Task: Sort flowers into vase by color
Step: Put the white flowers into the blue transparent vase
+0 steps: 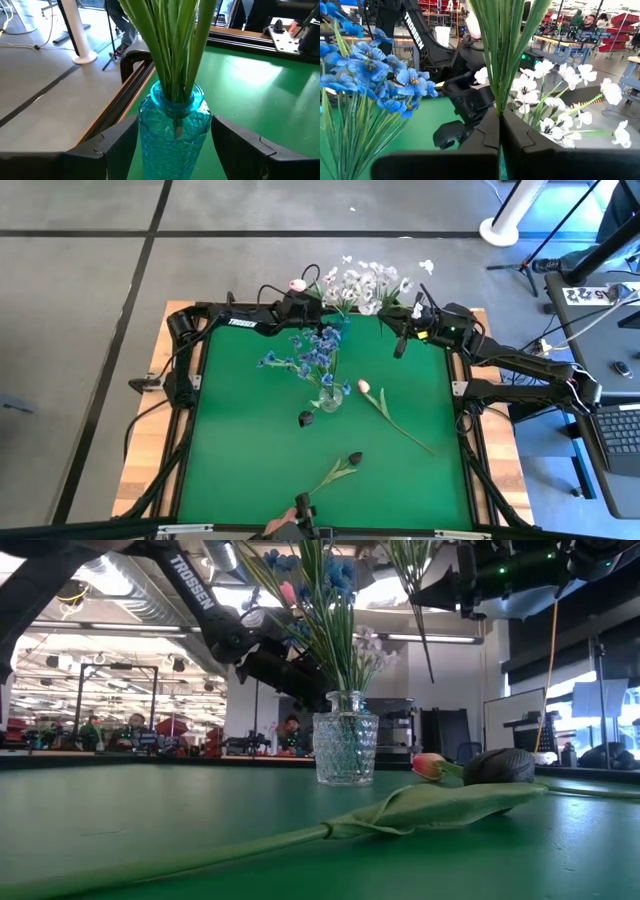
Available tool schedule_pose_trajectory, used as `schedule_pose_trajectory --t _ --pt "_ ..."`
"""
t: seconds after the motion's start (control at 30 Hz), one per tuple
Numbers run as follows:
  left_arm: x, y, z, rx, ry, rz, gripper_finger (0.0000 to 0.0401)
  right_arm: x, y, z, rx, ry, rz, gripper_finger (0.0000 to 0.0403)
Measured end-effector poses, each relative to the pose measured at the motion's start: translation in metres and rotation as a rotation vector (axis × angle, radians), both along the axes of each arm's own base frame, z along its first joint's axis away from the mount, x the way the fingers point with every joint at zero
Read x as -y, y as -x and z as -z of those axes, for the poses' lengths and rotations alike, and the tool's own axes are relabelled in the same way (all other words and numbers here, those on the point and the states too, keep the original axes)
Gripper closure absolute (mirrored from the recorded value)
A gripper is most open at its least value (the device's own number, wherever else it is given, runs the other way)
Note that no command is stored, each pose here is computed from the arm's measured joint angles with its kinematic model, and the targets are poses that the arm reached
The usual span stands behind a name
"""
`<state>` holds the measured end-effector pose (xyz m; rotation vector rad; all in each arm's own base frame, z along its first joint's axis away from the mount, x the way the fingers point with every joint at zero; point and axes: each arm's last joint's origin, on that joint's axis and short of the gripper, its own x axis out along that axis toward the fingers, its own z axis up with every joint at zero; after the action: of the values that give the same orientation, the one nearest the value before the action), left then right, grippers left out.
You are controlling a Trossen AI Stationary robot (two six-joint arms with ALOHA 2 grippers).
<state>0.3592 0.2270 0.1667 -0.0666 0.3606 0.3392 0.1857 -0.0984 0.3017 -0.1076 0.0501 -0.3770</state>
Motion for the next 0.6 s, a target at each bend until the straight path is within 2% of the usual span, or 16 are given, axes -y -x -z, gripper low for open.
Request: schedule_pose_trajectory --t 0.3,0.6 --pt "0.004 -0.003 0.001 -0.001 0.005 0.018 0.0155 0.001 -0.002 0.002 -0.009 -0.005 0.000 0.0402" --pt "0.005 -0.006 0.022 -0.030 0.068 0.039 0.0155 0.001 -0.002 0.002 -0.010 -0.012 0.000 0.0402"
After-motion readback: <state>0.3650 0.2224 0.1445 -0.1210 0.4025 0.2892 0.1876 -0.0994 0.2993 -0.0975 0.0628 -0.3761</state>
